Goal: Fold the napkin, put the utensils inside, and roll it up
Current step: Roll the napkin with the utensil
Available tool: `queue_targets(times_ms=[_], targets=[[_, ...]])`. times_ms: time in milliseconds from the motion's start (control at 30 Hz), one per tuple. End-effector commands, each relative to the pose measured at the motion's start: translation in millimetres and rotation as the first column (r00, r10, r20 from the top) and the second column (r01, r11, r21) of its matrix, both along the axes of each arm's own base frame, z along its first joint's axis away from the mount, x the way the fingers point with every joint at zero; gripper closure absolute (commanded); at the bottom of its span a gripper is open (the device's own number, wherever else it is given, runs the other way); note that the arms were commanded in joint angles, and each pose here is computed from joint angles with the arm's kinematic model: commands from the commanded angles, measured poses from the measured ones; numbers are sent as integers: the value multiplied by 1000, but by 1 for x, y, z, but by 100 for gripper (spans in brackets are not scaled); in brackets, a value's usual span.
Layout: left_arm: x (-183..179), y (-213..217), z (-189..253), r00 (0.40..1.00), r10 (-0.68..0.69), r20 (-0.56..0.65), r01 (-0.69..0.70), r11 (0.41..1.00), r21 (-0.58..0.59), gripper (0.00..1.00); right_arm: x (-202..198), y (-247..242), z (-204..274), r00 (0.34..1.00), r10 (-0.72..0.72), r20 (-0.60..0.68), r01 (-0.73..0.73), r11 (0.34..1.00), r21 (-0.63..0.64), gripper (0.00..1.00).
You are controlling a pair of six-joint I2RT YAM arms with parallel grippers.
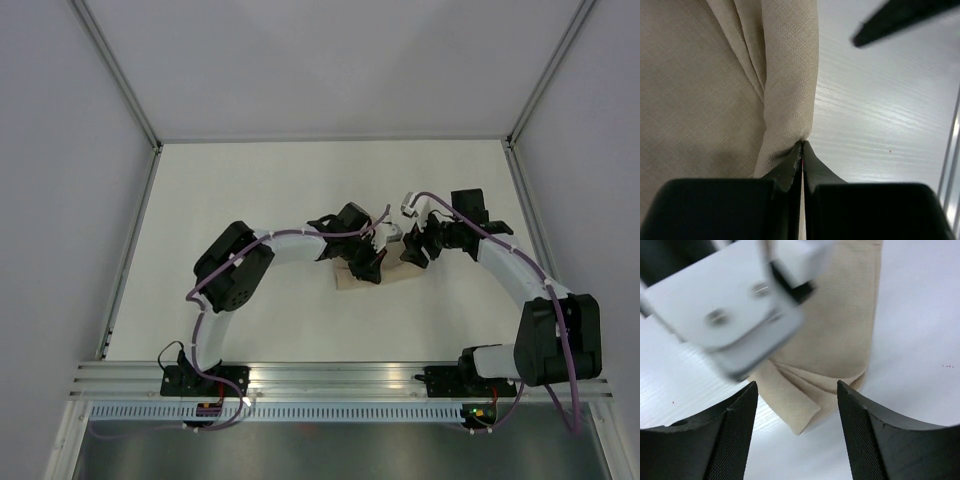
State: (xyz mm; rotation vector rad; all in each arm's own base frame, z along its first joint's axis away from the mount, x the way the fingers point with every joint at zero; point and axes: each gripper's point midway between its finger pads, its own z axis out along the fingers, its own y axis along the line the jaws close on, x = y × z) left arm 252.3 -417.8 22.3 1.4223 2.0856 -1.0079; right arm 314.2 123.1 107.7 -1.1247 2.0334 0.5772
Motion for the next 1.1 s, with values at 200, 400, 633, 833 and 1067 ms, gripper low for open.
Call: queue_targets(times_ms=[200,400,633,833,1067], targets=[[-46,59,-68,914,105,-393,10,960,279,98,-44,14,-21,943,238,234,-216,970,-113,25],[-41,58,-61,900,120,-419,-6,965,261,98,-54,25,-39,904,283,321,-235,955,-182,23],[-40,57,-60,897,124,-423,-10,965,263,98,-45,37,-36,885,297,358,-243,952,-188,21],[-37,56,-55,902,125,-414,-17,967,255,98,-42,43,-45,910,311,274,-273,947,-170,24],[-31,46,-23,924,100,-370,-39,985,168,97,-43,46,-16,916,301,266,-282,953,-110,23]])
